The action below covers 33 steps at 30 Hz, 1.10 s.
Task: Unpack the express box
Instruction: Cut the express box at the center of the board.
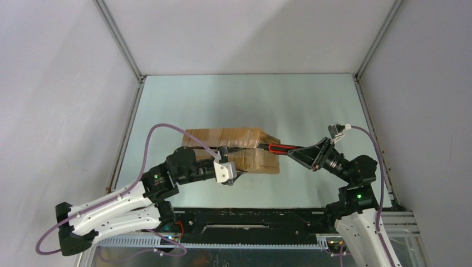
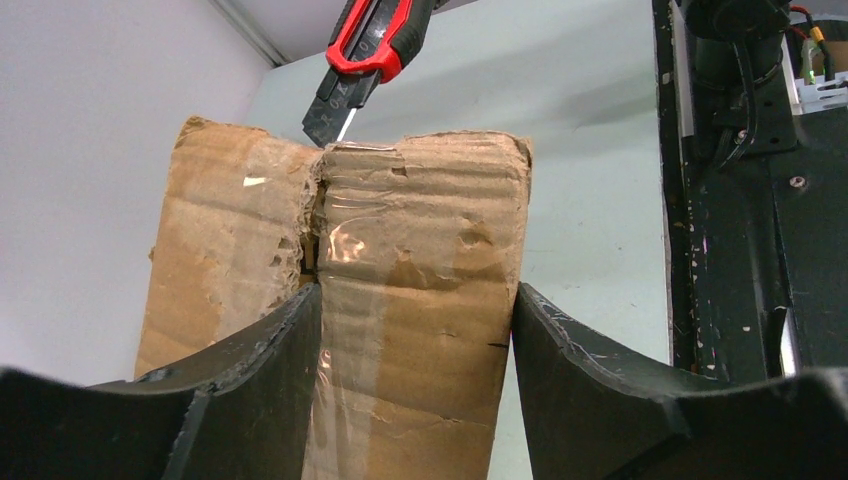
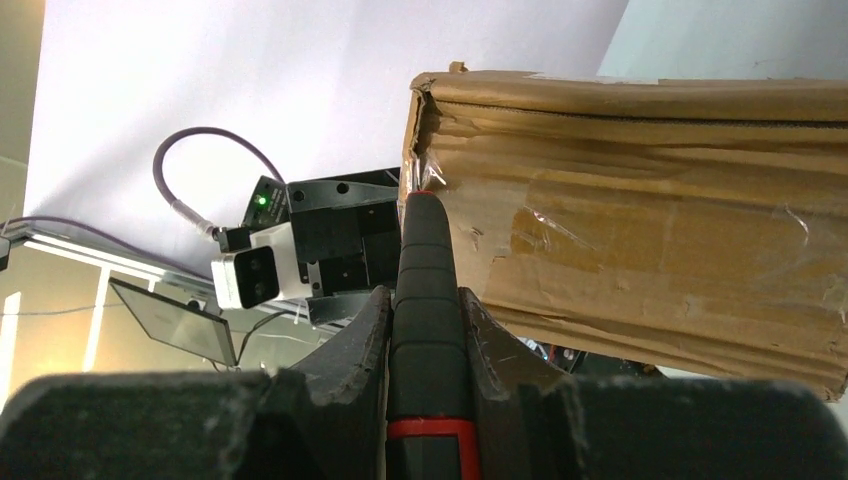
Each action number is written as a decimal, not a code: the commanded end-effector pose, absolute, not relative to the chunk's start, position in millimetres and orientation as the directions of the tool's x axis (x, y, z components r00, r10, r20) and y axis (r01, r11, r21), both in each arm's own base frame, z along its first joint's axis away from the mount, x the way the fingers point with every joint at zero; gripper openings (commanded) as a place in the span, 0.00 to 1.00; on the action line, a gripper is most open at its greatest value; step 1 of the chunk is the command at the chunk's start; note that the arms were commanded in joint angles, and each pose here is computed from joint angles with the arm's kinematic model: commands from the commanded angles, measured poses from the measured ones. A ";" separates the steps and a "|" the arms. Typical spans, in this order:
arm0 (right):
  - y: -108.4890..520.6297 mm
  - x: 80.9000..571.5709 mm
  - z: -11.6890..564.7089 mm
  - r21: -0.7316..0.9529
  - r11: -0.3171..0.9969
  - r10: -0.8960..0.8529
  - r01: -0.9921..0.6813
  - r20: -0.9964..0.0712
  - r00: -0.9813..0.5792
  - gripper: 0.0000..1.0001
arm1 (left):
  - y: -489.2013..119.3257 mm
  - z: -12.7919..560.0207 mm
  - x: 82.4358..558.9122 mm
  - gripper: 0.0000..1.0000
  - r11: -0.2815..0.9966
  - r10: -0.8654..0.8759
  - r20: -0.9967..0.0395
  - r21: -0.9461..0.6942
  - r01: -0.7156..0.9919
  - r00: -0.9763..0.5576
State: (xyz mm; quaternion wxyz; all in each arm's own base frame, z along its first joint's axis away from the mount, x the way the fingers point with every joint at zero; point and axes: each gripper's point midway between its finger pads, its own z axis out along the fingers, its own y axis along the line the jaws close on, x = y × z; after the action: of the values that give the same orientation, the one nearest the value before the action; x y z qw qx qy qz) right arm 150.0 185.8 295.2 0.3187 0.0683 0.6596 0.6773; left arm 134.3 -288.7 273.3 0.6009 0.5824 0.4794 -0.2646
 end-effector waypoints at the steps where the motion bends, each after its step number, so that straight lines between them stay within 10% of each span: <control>1: 194.0 142.2 309.3 0.911 0.063 0.489 -0.408 -0.384 -0.783 0.00 | -296.8 295.0 131.8 0.42 0.182 0.165 -0.877 0.477 0.860 0.451; 33: 199.0 121.0 307.4 0.897 0.044 0.401 -0.439 -0.418 -0.815 0.00 | -289.1 294.3 143.7 0.38 0.204 0.200 -0.848 0.527 0.825 0.492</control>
State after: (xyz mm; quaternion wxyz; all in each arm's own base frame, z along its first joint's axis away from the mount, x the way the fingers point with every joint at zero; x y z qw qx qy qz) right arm 149.2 193.7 293.5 0.3269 0.0500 0.6604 0.6741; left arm 136.8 -287.9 270.1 0.5985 0.5941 0.4719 -0.2571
